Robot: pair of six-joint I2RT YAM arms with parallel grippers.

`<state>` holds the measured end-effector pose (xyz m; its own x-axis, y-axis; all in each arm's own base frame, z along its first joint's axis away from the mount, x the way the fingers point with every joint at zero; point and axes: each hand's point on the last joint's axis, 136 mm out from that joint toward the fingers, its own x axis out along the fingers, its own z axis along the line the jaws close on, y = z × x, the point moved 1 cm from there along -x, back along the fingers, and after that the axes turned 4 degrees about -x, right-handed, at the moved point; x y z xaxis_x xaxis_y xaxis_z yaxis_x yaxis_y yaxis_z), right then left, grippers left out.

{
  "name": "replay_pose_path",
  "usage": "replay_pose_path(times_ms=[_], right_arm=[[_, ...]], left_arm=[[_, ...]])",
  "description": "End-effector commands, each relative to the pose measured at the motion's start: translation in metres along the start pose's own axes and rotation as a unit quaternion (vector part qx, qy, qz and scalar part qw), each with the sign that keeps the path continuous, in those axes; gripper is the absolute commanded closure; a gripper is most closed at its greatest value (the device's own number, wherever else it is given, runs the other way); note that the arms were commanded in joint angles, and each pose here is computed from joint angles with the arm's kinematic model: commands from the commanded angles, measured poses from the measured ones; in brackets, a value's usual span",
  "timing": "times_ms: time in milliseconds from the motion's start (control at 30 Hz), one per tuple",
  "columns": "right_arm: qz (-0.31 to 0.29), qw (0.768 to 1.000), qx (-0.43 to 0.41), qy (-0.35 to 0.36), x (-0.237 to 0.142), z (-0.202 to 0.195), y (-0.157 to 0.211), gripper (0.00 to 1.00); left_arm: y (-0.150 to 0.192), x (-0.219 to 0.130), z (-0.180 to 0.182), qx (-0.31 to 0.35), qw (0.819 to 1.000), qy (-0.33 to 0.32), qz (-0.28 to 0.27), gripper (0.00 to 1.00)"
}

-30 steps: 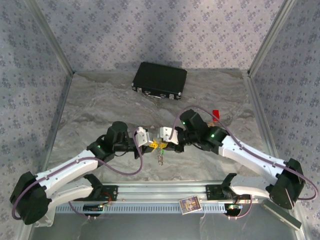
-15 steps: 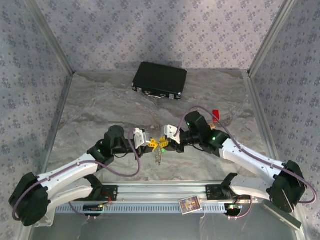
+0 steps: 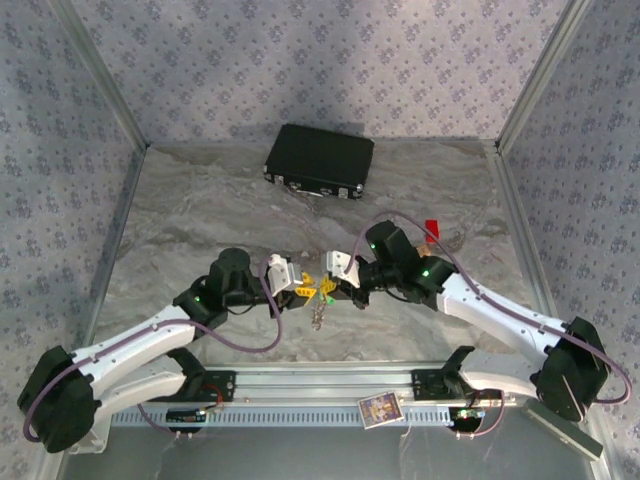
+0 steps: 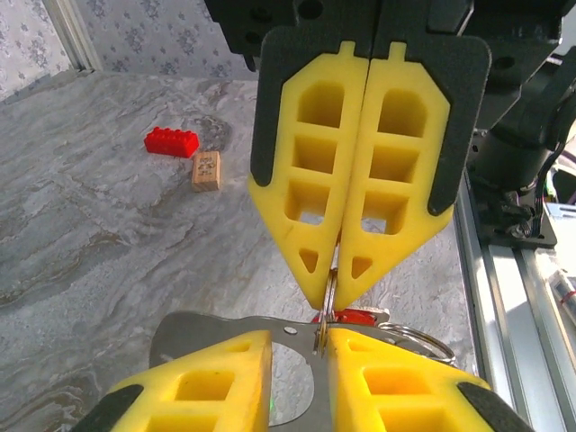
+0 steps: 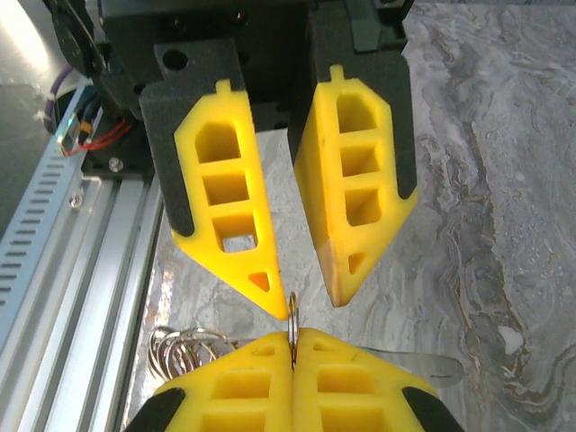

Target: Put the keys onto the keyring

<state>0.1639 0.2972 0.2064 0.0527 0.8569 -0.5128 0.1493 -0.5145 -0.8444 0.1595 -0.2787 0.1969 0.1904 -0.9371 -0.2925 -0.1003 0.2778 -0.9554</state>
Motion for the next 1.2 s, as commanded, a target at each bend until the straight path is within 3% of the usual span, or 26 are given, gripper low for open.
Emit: replay_pose_path(times_ms=[0,367,567,600,700,800,1000,1167], right_arm=[[0.027,0.999,-0.031,-0.004,-0.005,0.0,-0.006,1.0],[0.035,0.997,-0.058,-0.021,0.001,0.001,-0.02,1.0],[0.039,0.997,-0.062,-0.029,0.003,0.003,-0.023,1.0],[0.036,0.997,-0.063,-0.028,0.002,0.003,-0.024,0.99],[0.022,0.998,-0.055,-0.019,-0.002,0.001,-0.023,0.79],[-0.004,0.999,-0.032,-0.008,-0.006,-0.003,-0.02,0.72],[-0.035,0.999,0.006,-0.013,-0.002,-0.003,-0.015,0.69],[-0.039,0.999,0.014,-0.017,0.001,-0.003,-0.013,0.74]], left_arm=[[-0.009,-0.004,-0.002,0.021,1.0,0.002,0.01,0.79],[-0.012,-0.004,-0.004,0.026,1.0,0.012,0.013,0.82],[-0.013,-0.004,-0.006,0.03,0.999,0.018,0.009,0.94],[-0.013,-0.004,-0.006,0.03,0.999,0.018,0.008,0.97],[-0.014,-0.004,-0.007,0.031,0.999,0.019,0.002,1.0],[-0.017,-0.004,-0.008,0.026,0.999,0.017,-0.021,1.0],[-0.018,-0.006,-0.008,0.016,0.998,0.012,-0.051,1.0],[-0.019,-0.006,-0.008,0.012,0.998,0.013,-0.062,1.0]])
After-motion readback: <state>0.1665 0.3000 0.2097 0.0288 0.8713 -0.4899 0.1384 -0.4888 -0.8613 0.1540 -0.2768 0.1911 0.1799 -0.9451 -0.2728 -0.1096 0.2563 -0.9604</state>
